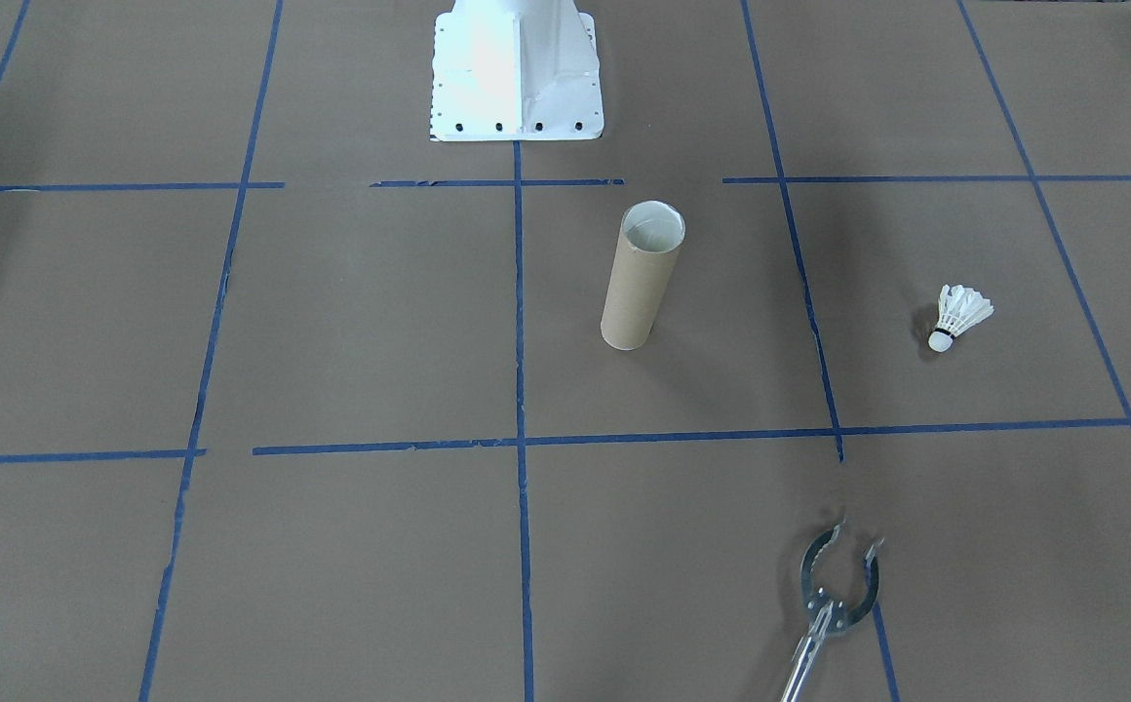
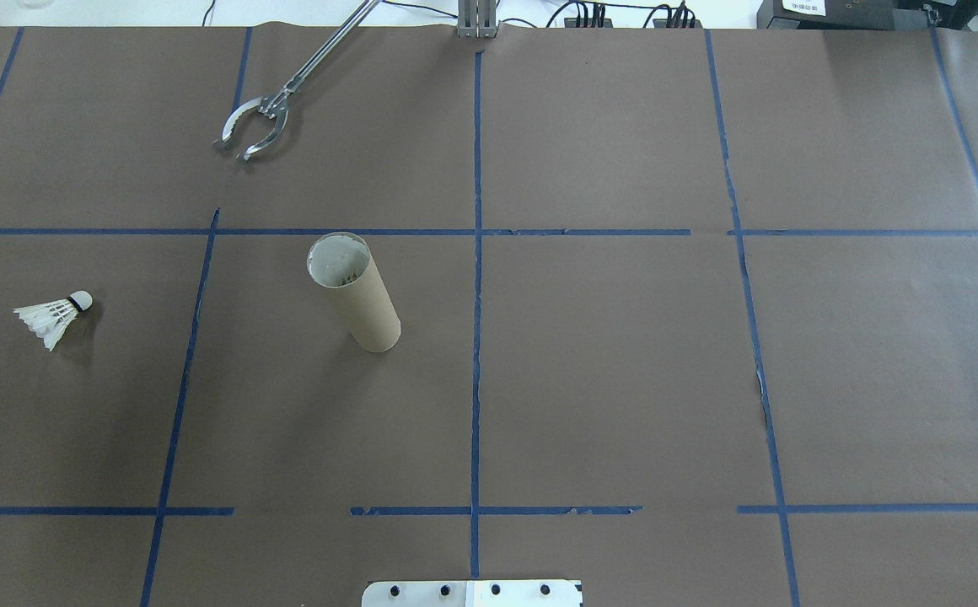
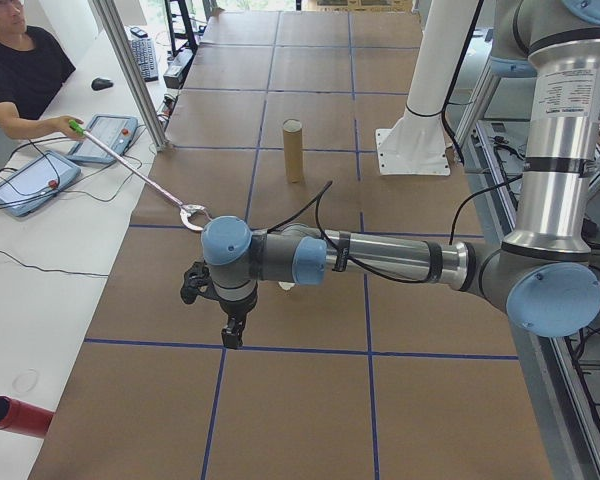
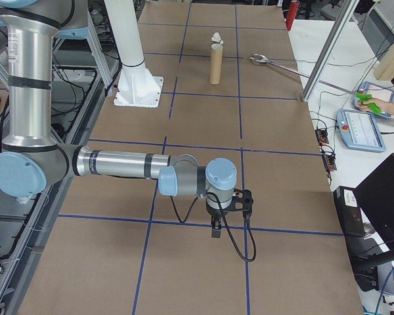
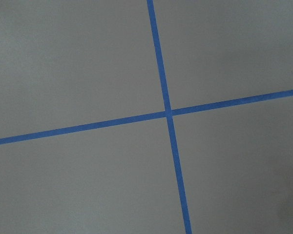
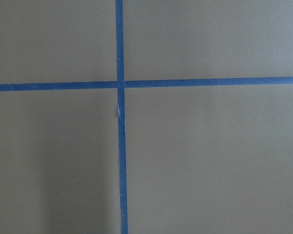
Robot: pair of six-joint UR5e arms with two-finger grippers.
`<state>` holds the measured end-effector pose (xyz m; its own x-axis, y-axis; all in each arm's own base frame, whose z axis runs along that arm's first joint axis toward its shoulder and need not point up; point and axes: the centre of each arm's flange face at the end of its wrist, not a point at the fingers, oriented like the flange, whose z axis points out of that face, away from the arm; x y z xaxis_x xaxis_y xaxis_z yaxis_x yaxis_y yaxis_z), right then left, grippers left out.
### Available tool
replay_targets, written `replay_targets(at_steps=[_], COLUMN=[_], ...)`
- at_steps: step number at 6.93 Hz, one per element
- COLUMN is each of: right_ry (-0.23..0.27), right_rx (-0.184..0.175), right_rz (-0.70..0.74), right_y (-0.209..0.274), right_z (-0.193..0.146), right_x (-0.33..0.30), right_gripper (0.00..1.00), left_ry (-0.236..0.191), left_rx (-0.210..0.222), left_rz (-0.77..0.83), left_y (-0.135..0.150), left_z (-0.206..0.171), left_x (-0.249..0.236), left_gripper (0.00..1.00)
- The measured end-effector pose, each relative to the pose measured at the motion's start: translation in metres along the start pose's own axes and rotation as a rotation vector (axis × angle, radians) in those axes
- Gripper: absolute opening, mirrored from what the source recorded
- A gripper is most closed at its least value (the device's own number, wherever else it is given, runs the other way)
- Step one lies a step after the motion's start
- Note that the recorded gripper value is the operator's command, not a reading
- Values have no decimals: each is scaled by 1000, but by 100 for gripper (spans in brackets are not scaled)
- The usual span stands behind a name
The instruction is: Collect badminton balls into bucket
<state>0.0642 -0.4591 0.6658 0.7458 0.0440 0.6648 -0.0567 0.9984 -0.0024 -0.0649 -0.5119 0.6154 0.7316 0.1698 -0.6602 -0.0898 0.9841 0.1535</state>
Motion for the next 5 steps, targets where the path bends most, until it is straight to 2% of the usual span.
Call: replay_targets(at_steps=[3, 5], right_ry=[0, 1], right_rx=[0, 0], right_rz=[0, 0], right_y=[0, 0], right_z=[0, 0], right_x=[0, 0], right_gripper=[100, 100], left_ry=[-3, 5], left_rx=[23, 95], left_rz=[27, 96], left_y=[-7, -20], left_z=[-8, -19], left_x=[6, 18], left_gripper=[100, 100])
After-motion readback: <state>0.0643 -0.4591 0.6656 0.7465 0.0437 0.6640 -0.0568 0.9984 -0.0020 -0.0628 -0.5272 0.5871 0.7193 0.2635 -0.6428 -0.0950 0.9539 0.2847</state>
